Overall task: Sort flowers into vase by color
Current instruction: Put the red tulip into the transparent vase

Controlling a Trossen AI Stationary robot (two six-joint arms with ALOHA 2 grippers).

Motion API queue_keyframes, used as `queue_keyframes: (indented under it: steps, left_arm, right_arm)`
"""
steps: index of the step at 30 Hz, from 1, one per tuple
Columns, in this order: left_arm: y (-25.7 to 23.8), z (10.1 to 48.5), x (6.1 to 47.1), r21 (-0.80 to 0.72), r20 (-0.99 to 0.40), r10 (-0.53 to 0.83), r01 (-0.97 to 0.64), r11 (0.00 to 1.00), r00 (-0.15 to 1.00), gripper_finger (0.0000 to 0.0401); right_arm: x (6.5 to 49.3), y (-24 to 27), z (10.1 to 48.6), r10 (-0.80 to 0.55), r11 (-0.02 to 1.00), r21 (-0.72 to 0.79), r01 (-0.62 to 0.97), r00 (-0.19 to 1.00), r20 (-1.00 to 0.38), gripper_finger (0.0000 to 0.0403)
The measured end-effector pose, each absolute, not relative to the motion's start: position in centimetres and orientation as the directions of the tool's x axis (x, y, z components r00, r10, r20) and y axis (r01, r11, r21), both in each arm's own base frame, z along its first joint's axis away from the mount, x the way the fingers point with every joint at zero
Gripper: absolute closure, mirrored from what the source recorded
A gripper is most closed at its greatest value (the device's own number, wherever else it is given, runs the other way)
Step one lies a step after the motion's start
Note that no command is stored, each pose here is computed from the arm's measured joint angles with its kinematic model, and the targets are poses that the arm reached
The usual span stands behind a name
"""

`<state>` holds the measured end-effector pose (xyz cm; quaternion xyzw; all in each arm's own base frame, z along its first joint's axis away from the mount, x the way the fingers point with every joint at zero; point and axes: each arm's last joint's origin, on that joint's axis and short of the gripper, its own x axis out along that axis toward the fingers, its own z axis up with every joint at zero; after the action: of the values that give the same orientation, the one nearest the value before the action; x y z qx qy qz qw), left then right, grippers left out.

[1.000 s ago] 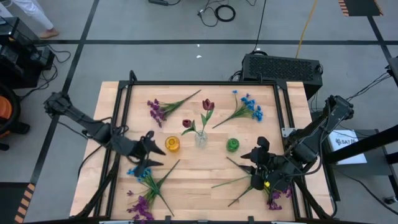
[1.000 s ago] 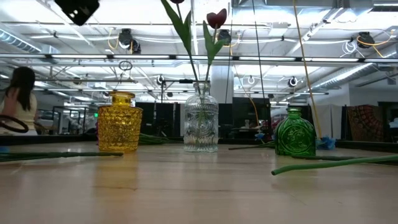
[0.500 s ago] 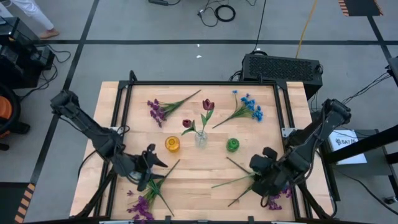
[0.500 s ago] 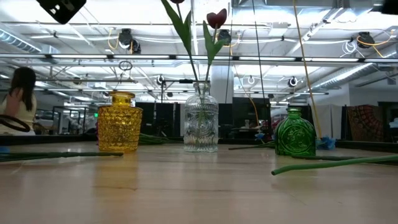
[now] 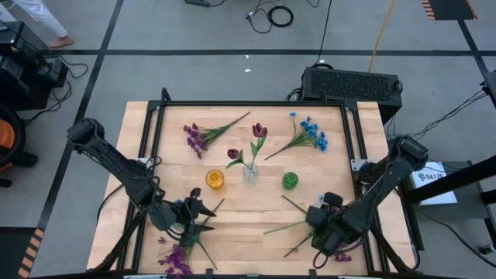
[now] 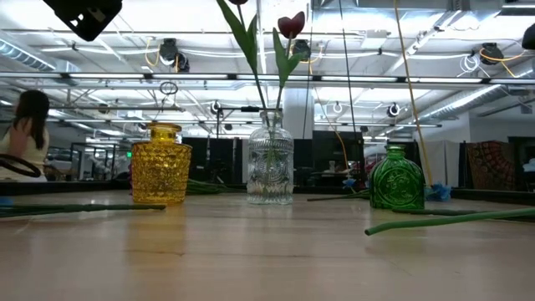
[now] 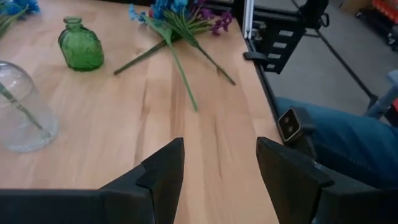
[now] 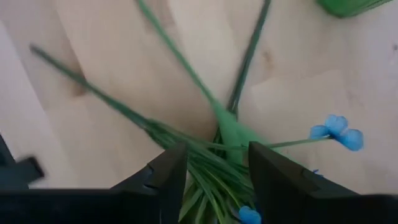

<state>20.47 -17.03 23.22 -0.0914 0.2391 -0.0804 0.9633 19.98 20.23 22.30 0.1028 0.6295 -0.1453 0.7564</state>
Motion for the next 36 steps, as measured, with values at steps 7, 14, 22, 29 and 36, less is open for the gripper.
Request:
queue_keyframes:
  steps: [7, 14, 22, 29, 36]
  left_arm:
    - [-17.0, 23.2, 20.7, -0.202, -0.424, -0.155, 0.073, 0.977, 0.892, 0.0194]
    - [-16.9, 23.5, 20.8, -0.196, -0.392, -0.108, 0.031, 0.98, 0.914, 0.0194]
    - [-17.0, 23.6, 20.8, -0.187, -0.378, -0.103, 0.033, 0.982, 0.92, 0.0194]
    - [-16.9, 24.3, 20.8, -0.164, -0.339, -0.115, 0.062, 0.985, 0.934, 0.0194]
    - [-17.0, 24.2, 20.7, -0.161, -0.349, -0.141, 0.089, 0.983, 0.927, 0.0194]
  right_arm:
    - [20.9, 21.1, 20.8, -0.057, 0.97, -0.018, 0.243, 0.153, -0.987, 0.0272]
    - [20.3, 20.6, 20.6, -0.126, 0.949, -0.094, 0.301, 0.087, -0.988, 0.0305]
    - [20.3, 20.1, 21.0, -0.144, 0.948, -0.114, 0.297, 0.082, -0.986, 0.0307]
    - [21.9, 20.0, 21.0, -0.118, 0.963, -0.062, 0.261, 0.206, -0.971, 0.0278]
    - [22.4, 20.3, 21.1, -0.088, 0.97, -0.028, 0.24, 0.247, -0.965, 0.0234]
